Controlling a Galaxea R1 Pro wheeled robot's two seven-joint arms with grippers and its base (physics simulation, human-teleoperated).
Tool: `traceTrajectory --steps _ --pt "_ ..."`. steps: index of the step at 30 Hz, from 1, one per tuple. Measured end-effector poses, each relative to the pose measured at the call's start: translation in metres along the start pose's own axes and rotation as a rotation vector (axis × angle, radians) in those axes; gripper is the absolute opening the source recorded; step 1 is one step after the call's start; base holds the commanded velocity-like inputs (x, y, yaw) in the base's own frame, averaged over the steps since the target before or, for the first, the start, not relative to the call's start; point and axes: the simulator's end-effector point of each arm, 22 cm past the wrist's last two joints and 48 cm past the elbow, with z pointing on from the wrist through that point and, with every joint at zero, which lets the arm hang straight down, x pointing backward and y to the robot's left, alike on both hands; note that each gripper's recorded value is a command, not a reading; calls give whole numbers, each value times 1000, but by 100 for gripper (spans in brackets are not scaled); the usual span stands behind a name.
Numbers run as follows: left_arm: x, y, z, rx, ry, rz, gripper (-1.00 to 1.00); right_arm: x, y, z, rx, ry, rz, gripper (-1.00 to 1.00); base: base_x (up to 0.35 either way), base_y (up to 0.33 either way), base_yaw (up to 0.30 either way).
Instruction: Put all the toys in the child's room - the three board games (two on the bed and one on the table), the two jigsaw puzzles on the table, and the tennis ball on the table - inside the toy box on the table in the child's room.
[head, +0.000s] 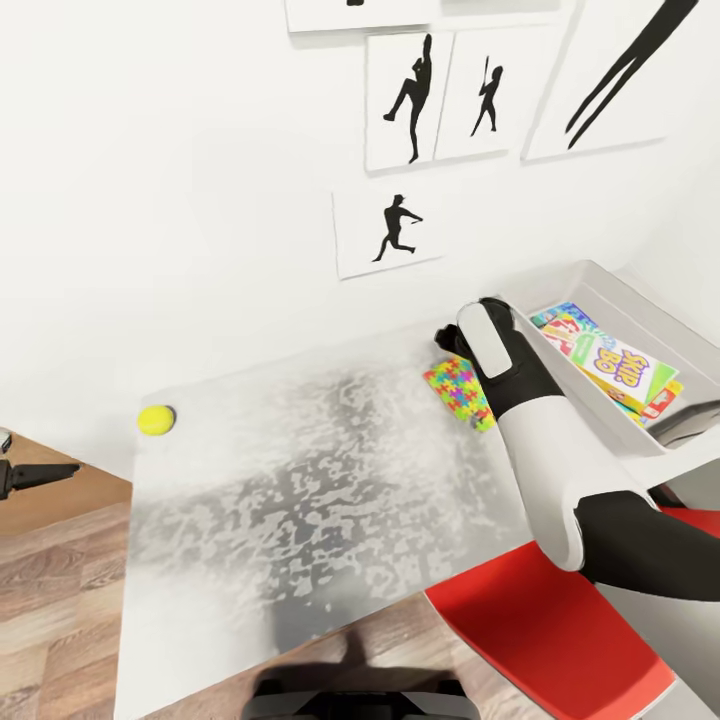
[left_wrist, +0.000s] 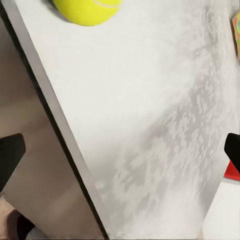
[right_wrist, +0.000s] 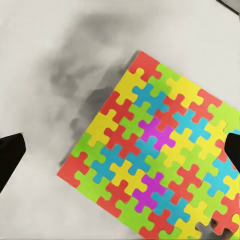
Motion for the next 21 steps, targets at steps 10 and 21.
traceTrajectory --steps 10,21 --pt "-3 5 -15 -29 -3 5 100 -11 3 -5 -3 -14 0 100 0 0 55" --pt "-29 0 -54 -99 2 99 100 -17 4 -3 0 -23 -2 100 0 0 1"
